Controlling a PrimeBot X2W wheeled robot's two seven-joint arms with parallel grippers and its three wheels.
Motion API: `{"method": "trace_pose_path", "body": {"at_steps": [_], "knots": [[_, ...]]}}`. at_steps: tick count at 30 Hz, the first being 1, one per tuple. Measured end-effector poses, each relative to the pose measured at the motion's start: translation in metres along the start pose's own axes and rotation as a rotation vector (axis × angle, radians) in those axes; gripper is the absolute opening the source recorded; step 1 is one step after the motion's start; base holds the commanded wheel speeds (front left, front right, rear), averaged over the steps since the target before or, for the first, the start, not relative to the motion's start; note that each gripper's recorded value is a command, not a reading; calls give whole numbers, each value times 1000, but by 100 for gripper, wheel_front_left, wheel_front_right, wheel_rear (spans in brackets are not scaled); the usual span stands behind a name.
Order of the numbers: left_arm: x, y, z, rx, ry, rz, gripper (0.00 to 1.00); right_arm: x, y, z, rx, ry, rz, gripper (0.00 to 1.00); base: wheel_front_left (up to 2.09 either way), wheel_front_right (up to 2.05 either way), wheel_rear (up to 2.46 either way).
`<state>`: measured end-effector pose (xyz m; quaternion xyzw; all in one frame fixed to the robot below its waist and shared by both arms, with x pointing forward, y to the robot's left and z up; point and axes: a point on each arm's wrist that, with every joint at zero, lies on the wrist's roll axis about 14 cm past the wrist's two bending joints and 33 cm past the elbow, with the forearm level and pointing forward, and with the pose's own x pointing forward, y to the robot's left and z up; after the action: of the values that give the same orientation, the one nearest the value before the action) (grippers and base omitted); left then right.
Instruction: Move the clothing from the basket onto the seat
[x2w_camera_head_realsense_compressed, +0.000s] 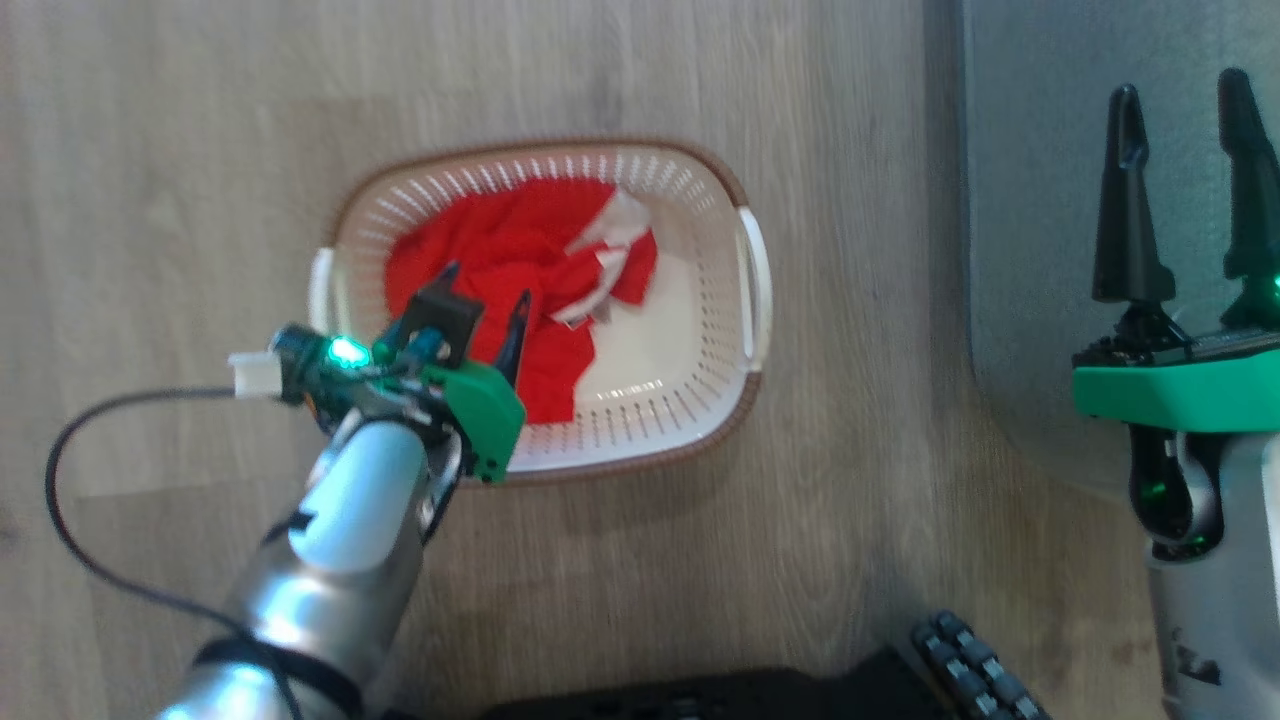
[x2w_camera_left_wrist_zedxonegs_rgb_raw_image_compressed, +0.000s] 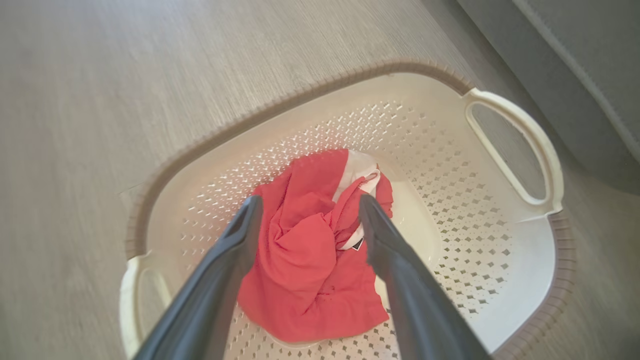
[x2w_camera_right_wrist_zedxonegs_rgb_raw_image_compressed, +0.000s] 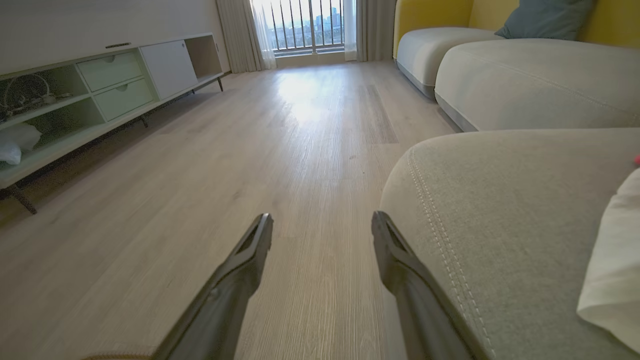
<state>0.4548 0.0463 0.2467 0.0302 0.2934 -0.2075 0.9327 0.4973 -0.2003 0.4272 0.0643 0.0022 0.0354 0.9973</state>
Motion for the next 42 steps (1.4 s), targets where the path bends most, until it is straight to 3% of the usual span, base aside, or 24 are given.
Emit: {"method": "trace_pose_path", "body": {"at_steps": [8, 13, 19, 28, 42], "knots": [[50, -8, -59, 103, 177, -105, 100, -7, -13, -46, 13, 100, -58, 100, 0, 0, 0], [79, 2, -86, 206, 249, -92, 100, -8, -20, -64, 8, 137, -82, 100, 0, 0, 0], [116, 4, -110, 257, 311, -93, 100, -16, -31, -91, 1, 205, -122, 100, 0, 0, 0], [122, 10, -152, 325, 495, -66, 100, -19, -32, -108, 4, 239, -124, 100, 0, 0, 0], [117, 13, -176, 404, 605, -90, 100, -17, -22, -112, 76, 230, -114, 100, 0, 0, 0]]}}
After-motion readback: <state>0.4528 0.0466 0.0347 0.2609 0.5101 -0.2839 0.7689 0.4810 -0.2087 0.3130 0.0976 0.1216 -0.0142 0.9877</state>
